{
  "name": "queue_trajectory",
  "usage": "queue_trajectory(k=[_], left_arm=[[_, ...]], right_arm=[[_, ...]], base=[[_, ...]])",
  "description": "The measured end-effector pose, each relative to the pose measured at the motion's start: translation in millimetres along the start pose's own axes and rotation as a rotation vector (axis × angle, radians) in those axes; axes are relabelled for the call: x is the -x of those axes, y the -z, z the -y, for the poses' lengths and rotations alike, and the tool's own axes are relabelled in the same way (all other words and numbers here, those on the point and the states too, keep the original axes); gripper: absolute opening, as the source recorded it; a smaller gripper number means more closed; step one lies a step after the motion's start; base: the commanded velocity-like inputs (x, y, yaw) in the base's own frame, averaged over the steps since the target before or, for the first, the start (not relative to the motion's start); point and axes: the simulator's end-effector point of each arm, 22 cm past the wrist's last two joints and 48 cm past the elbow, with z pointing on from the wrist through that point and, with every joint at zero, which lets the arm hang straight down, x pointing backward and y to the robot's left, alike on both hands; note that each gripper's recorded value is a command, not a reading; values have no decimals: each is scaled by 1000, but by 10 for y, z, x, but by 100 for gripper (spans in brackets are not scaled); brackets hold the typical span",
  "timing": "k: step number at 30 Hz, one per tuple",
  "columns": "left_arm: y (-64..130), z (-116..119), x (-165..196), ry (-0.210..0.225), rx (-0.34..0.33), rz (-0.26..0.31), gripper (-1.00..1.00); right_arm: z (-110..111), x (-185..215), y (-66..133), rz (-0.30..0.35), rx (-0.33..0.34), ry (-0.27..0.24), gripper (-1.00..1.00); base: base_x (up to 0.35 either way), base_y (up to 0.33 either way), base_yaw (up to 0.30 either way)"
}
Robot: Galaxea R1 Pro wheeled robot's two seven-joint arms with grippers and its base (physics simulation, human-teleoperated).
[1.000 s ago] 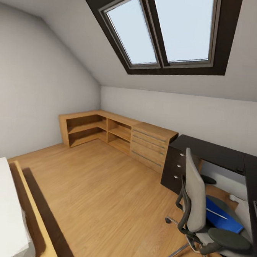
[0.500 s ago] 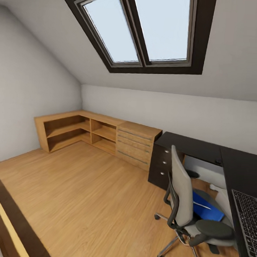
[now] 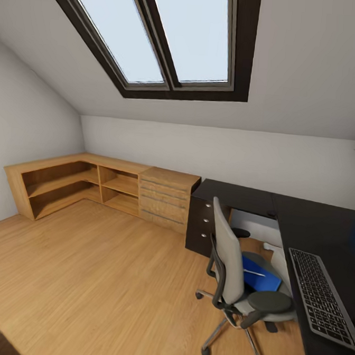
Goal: In the bedroom, organize the workspace by keeping the computer under the desk, ensuring the monitor is on the desk, placing the keyboard on the desk next to the monitor, placing the mouse on the desk next to the keyboard, moving the folder from the swivel chair onto the desk next to the mouse, stacking the notebook on top of the folder with the pen on top of the notebook, and positioning the swivel chair next to the desk.
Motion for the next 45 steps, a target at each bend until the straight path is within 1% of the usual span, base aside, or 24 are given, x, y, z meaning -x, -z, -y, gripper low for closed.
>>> queue_trajectory(k=[18,29,34,35,39,40,42,44,45], left_arm=[[-2,1,4,0,0,1,100],[-4,-15,13,5,5,3,100],[-82,-38,88,8,15,26,100],[-98,-43,114,9,17,33,100],[-154,-50,141,11,20,45,100],[-170,-75,165,17,29,52,100],[-179,-316,183,46,141,60,100],[-186,-402,170,59,192,61,100],[-165,-491,163,74,262,62,100]], right_arm=[[5,-4,-1,-2,-2,-1,100],[-9,-8,-1,-3,1,-1,100],[-47,-62,-34,0,10,1,100],[-81,-73,-39,1,18,5,100],[-103,-125,-66,0,22,4,100],[-105,-137,-72,0,22,3,100],[-106,-186,-79,-8,21,2,100],[-107,-250,-76,-17,21,2,100],[-112,-370,-34,-43,22,2,100]], base=[[228,204,-300],[31,24,-300],[0,0,-282],[0,0,-155],[0,0,-65],[0,0,-22],[0,0,-12],[0,0,-5],[0,0,-3]])
